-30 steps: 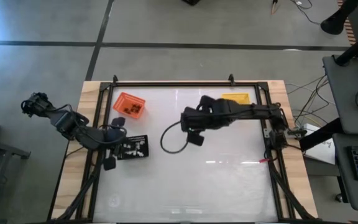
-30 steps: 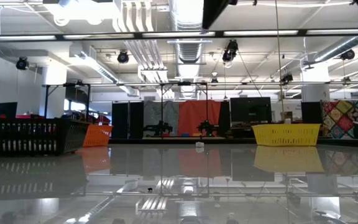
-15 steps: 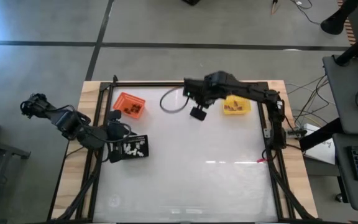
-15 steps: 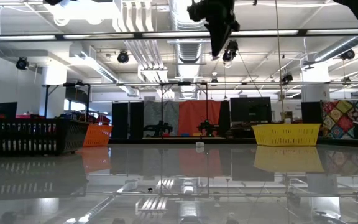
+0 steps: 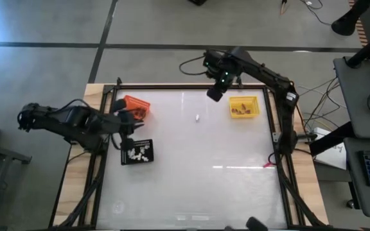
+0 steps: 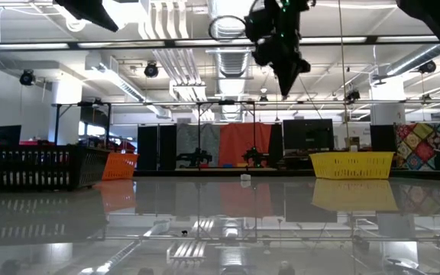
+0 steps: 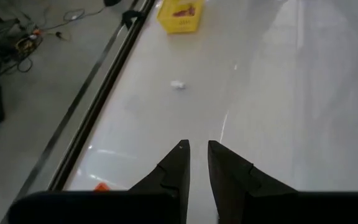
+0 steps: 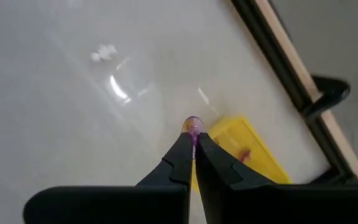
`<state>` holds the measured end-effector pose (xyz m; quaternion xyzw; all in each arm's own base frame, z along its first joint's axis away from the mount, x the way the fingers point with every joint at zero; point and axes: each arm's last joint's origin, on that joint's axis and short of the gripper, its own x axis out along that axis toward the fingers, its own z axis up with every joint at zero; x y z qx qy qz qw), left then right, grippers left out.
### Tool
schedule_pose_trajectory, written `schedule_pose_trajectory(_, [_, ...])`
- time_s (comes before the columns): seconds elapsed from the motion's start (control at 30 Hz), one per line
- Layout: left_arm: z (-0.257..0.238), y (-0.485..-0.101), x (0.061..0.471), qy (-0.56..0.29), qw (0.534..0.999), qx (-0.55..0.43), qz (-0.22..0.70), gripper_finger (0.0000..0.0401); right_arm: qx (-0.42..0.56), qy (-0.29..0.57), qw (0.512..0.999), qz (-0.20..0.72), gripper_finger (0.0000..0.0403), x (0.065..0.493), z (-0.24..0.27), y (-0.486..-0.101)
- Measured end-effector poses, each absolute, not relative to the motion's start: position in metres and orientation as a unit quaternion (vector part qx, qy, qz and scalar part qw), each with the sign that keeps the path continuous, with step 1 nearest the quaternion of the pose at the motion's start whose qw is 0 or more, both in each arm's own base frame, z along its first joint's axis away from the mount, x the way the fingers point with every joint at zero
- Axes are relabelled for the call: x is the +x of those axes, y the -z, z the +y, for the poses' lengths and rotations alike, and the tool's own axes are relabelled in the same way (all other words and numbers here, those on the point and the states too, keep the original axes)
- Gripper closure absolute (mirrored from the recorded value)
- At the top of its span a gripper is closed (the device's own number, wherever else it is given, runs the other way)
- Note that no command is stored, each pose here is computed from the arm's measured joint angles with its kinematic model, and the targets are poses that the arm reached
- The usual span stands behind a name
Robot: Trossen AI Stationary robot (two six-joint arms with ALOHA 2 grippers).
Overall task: Sort Halloween decoration
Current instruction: Put the purple witch hat toy into the yellow bin
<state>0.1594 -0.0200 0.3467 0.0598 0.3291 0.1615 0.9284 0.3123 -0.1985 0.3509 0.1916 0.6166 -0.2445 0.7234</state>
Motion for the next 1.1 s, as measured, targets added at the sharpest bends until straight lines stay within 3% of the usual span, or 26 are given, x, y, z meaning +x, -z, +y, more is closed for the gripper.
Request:
schedule_pose_trajectory(0.57, [0.008,-0.338,0.173,-0.203,0.902,0.078,0.374,0.0361,0.306,0.223,0.603,0.702,0.0394,0.252,-0.253,-0.261])
schedule_pose_trajectory(0.83, [0.011,-0.333,0.176,-0.21,0.889,0.08,0.399,0.0361,0.306,0.217,0.603,0.704,0.0394,0.242,-0.259,-0.221])
schedule_pose_trajectory(1.1, [0.016,-0.329,0.181,-0.226,0.883,0.066,0.407,0.0361,0.303,0.223,0.613,0.695,0.0394,0.238,-0.264,-0.209])
